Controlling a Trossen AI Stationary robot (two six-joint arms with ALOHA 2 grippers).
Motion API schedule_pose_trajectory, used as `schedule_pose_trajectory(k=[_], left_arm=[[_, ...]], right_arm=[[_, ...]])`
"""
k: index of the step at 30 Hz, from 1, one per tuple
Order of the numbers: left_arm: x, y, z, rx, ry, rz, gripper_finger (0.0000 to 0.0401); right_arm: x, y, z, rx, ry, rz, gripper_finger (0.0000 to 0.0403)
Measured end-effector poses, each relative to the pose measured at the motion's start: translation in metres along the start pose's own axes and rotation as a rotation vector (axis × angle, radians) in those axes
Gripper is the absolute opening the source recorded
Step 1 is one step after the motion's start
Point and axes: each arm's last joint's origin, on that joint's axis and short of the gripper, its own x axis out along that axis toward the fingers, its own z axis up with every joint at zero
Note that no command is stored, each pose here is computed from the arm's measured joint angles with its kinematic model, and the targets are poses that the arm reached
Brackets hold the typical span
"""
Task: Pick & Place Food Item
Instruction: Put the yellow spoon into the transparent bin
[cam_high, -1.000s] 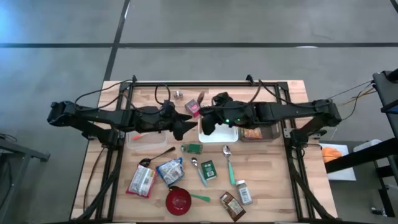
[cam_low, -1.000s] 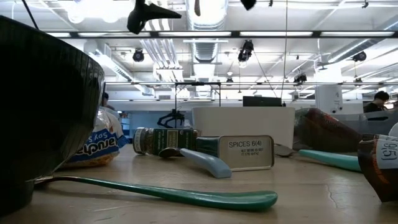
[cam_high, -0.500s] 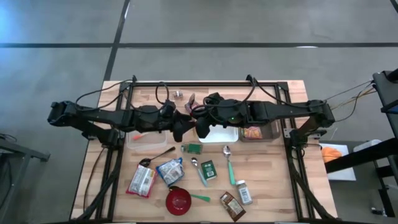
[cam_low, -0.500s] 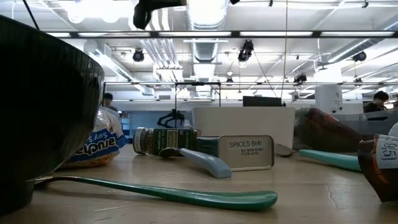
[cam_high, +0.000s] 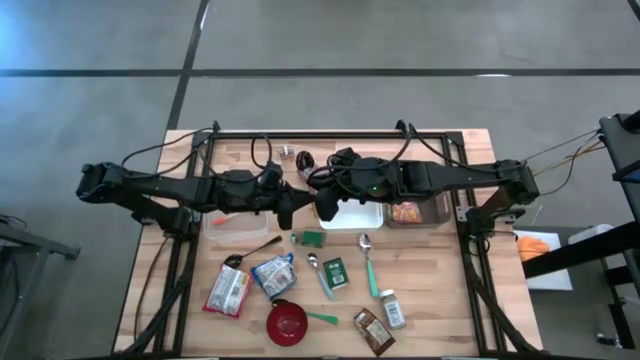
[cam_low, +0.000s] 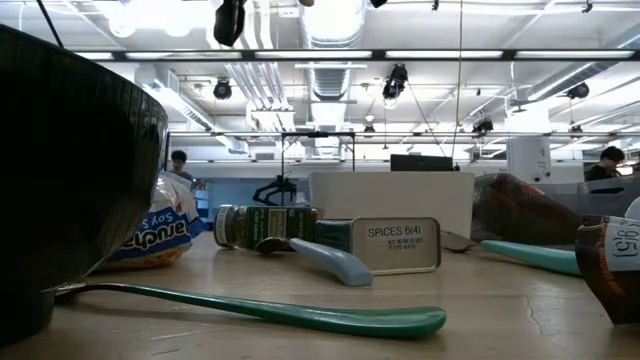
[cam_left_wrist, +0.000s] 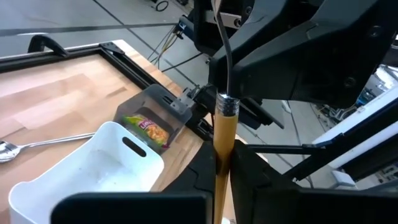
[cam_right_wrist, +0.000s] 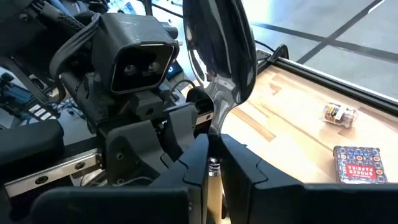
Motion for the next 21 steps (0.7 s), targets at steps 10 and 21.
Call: schedule_pose_trajectory(k=[10, 21], left_arm=[[-0.0014, -0.0006, 0.0007, -0.042, 0.005, -0.011, 0.0015], [-0.0043, -0.0013, 0.0024, -0.071, 0.003, -0.018, 0.0015]], right_arm=[[0.0, 0.0003, -0.0002, -0.005, 0.004, 0.006, 0.0027], [-0.0008, 0.0017, -0.0009, -0.048, 0.042, 0.057, 0.0113]])
